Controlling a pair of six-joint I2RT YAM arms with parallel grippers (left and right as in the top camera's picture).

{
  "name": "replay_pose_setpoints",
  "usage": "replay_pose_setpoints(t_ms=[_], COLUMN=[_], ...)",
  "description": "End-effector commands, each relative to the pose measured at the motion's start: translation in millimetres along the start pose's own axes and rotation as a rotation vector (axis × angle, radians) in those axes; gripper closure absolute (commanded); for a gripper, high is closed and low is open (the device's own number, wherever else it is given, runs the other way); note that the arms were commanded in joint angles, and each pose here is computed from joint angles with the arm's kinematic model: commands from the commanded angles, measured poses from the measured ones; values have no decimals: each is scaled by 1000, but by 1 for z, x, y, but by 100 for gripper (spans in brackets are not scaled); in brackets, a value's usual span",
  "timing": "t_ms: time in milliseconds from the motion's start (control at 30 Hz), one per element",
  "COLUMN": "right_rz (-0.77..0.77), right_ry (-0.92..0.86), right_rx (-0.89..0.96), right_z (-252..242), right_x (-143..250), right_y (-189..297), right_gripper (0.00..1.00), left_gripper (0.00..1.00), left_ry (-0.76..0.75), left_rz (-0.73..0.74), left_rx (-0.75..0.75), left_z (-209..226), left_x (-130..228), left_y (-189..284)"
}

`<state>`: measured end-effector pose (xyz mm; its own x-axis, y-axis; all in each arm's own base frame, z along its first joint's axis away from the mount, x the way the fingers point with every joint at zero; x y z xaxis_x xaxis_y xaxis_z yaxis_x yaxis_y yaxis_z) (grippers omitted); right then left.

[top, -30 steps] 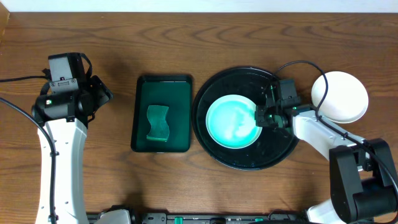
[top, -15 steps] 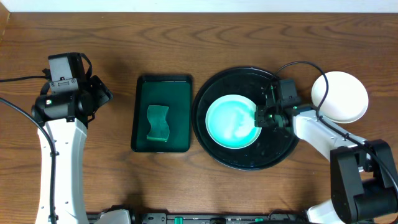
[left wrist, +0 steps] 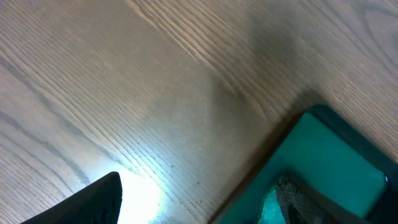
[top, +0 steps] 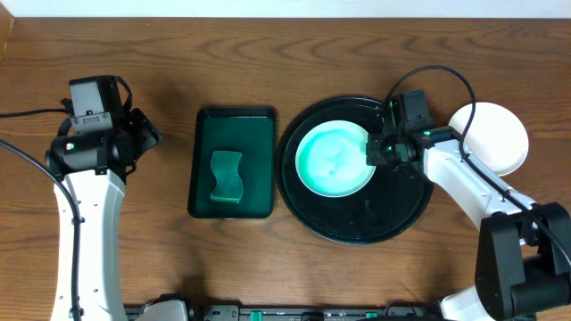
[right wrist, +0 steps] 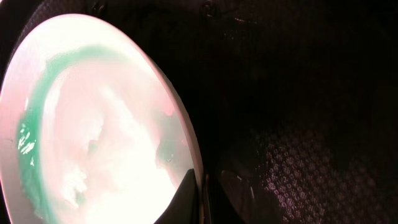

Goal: Clean dirty plates on tray and stack at the side
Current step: 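Lift the pale-green plate by its rim with right gripper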

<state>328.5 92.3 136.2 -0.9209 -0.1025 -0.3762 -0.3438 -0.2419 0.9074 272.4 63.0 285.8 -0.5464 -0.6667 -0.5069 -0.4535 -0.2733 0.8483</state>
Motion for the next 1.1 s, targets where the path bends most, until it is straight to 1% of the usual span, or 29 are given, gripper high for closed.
replay_pose_setpoints(t_ms=[0, 200, 600, 800, 967, 1067], right_rz=[-45, -75, -193, -273, -357, -400], right_ry=[10, 14, 53, 86, 134, 182], right_rx=[3, -4, -26, -28, -2, 43], right_z=[0, 4, 25, 56, 91, 116], right_x=[-13, -21, -36, -53, -56, -54], right_y=[11, 25, 88, 108, 110, 105], right_gripper=[99, 99, 99, 99, 99, 99], left_gripper=[20, 20, 20, 20, 20, 20], left_ry=[9, 9, 9, 9, 9, 9], left_rz=[-19, -19, -19, -19, -19, -19], left_rx=[0, 0, 0, 0, 0, 0], left_z=[1, 1, 1, 1, 1, 1], left_x=[-4, -4, -4, -4, -4, -4], left_y=[5, 5, 5, 5, 5, 5])
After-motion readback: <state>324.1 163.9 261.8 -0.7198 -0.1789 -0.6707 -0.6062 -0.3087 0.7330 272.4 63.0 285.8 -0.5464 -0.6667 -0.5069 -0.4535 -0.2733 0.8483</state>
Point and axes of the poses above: each gripper's point midway between its finger pads, its own y axis back along the fingers, its own z axis along the line the jaws close on, x = y × z, the point moved 10 cm from there along y, back along the fingers, and after that the axes turned 8 degrees about y, right-handed, at the moved point
